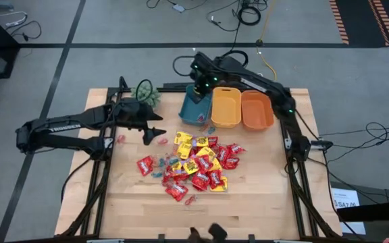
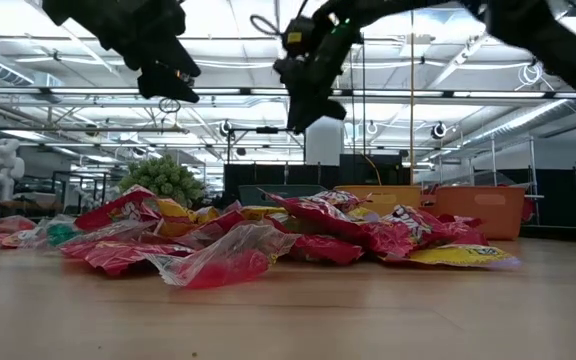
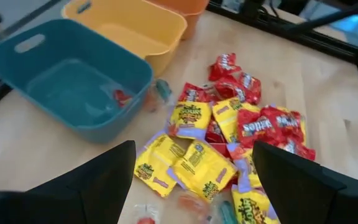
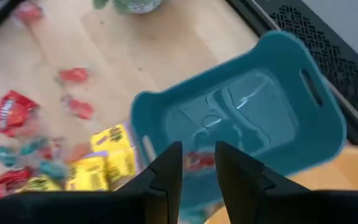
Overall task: Sort candy
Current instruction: Adjust the blue bin, then put the orange gummy into the blue bin
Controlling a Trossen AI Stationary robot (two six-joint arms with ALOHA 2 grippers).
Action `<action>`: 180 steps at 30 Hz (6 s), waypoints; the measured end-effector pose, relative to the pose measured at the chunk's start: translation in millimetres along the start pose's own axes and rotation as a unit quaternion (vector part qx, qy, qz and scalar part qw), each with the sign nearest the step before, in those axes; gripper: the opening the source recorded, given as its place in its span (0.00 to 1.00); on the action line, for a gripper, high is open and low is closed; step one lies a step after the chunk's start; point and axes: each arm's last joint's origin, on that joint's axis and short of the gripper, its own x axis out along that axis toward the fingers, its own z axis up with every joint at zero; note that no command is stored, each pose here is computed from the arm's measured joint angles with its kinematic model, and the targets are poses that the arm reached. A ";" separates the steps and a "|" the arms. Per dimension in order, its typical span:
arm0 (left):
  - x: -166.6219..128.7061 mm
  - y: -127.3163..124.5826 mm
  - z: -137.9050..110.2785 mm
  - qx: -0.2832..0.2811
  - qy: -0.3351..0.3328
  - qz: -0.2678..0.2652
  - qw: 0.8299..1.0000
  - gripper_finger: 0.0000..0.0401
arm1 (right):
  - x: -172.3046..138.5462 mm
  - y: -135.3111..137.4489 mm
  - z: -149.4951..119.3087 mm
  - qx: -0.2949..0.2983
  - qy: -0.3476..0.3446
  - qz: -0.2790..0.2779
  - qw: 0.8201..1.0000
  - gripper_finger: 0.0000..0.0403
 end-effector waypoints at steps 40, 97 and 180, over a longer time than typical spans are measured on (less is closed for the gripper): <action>-3.3 13.2 -2.2 -0.103 0.020 -0.027 0.994 0.83 | 91.9 -81.3 15.9 -0.192 0.042 -0.104 0.975 0.36; -3.3 13.7 -2.7 -0.100 0.022 -0.019 0.995 0.83 | 94.2 -58.0 19.7 -0.325 0.034 -0.156 0.932 0.29; 42.1 43.3 -100.0 -0.257 0.191 0.234 0.918 0.83 | -59.8 78.5 -304.0 0.042 -0.103 0.109 0.988 0.28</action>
